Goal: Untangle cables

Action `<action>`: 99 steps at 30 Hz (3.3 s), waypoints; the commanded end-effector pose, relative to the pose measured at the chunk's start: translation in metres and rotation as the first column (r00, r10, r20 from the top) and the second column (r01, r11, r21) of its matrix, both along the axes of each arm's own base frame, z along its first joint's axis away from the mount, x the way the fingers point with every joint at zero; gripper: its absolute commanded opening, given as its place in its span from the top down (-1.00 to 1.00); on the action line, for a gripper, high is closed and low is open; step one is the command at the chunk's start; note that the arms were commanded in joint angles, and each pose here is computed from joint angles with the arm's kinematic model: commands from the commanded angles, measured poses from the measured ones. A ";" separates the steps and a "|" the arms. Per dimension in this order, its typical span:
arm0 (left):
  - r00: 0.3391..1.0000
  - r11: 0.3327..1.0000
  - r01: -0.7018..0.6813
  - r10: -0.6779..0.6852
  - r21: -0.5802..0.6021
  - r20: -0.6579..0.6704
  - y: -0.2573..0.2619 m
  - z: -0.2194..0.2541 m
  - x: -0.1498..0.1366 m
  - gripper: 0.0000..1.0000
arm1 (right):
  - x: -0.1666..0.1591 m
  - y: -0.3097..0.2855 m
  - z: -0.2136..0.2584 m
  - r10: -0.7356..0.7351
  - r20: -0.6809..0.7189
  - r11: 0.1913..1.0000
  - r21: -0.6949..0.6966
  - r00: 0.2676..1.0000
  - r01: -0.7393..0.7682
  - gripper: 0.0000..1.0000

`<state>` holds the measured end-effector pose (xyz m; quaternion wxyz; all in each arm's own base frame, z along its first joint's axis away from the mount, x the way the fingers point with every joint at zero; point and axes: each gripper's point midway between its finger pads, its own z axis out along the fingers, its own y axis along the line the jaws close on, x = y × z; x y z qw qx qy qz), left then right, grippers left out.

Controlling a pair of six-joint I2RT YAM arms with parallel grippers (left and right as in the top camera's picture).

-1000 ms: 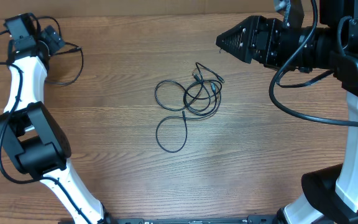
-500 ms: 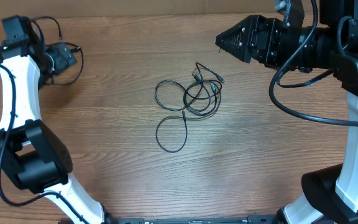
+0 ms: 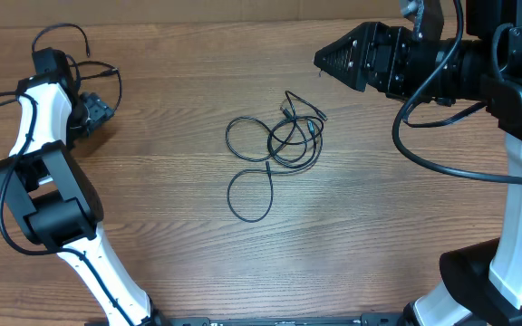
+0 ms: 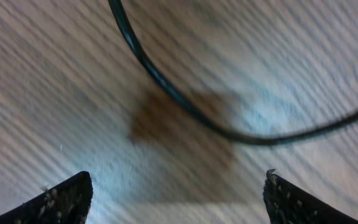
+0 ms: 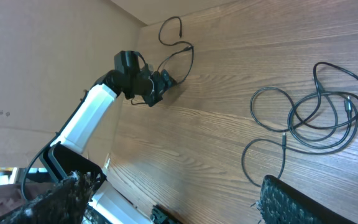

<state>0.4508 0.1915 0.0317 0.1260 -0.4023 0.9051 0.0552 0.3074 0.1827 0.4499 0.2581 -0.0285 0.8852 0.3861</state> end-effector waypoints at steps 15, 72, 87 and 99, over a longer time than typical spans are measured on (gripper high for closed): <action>0.983 0.999 -0.007 0.000 0.040 0.181 0.030 -0.030 0.050 0.92 | -0.004 0.000 0.007 0.008 0.029 1.000 0.001 1.000 -0.008 -0.72; 0.571 0.540 0.820 -0.741 -0.191 0.355 -0.297 0.252 -0.078 -0.99 | 0.030 -0.164 0.003 -0.476 0.182 0.830 -0.229 0.860 0.508 -1.00; 0.146 0.110 0.974 -0.973 -0.196 0.180 -0.492 0.090 -0.078 -0.92 | 0.015 -0.167 -0.112 -0.470 -0.227 0.864 -0.316 0.853 0.392 -1.00; 0.043 0.047 0.998 -0.995 -0.039 -0.094 -0.498 0.006 -0.058 -0.82 | 0.014 -0.207 -0.113 -0.581 -0.239 0.805 -0.313 0.778 0.504 -1.00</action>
